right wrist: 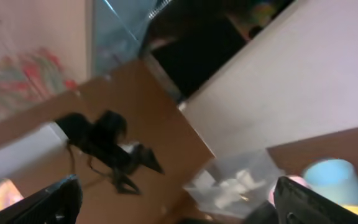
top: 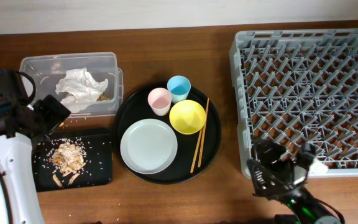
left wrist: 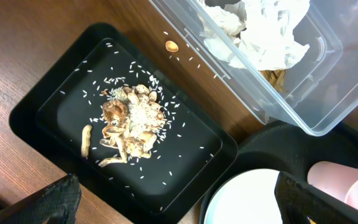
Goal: Sort waste into correct bins and load items into the dishwasher rack
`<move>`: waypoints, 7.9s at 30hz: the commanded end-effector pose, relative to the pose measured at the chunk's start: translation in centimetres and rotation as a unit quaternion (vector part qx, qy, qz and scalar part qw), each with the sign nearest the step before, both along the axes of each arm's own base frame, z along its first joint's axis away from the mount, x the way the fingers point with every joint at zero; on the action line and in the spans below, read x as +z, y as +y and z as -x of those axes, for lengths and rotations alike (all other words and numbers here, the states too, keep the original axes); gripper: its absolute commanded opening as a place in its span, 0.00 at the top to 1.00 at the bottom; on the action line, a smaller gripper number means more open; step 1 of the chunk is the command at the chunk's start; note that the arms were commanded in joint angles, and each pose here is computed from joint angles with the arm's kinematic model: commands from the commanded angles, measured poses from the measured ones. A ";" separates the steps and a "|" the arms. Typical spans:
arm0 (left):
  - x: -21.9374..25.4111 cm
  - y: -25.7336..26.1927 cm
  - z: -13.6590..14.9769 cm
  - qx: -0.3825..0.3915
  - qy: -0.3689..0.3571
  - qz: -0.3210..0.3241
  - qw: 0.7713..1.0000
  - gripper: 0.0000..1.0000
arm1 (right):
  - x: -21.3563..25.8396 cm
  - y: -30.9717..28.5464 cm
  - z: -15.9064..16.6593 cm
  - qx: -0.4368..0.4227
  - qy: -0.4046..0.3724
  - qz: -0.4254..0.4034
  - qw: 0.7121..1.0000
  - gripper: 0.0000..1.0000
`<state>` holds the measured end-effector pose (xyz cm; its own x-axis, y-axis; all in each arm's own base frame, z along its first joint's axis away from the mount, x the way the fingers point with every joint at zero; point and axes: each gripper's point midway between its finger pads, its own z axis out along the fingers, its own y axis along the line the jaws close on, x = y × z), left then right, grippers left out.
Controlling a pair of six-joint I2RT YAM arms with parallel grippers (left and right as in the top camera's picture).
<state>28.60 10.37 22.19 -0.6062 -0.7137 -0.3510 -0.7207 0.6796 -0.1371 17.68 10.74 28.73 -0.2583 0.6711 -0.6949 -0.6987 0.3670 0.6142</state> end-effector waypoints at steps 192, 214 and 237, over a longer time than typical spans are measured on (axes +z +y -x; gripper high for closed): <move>0.6 0.2 0.1 0.001 -0.008 -0.006 1.000 0.01 | -4.3 -26.4 -25.3 -0.206 0.456 0.216 0.838 0.27; 0.6 0.2 0.1 0.001 -0.008 -0.006 1.000 0.01 | -15.0 -26.5 -28.4 -0.255 0.565 0.296 0.727 0.54; 0.6 0.2 0.1 0.001 -0.008 -0.006 1.000 0.01 | -18.3 -27.7 -26.5 -0.264 0.629 0.302 0.666 0.95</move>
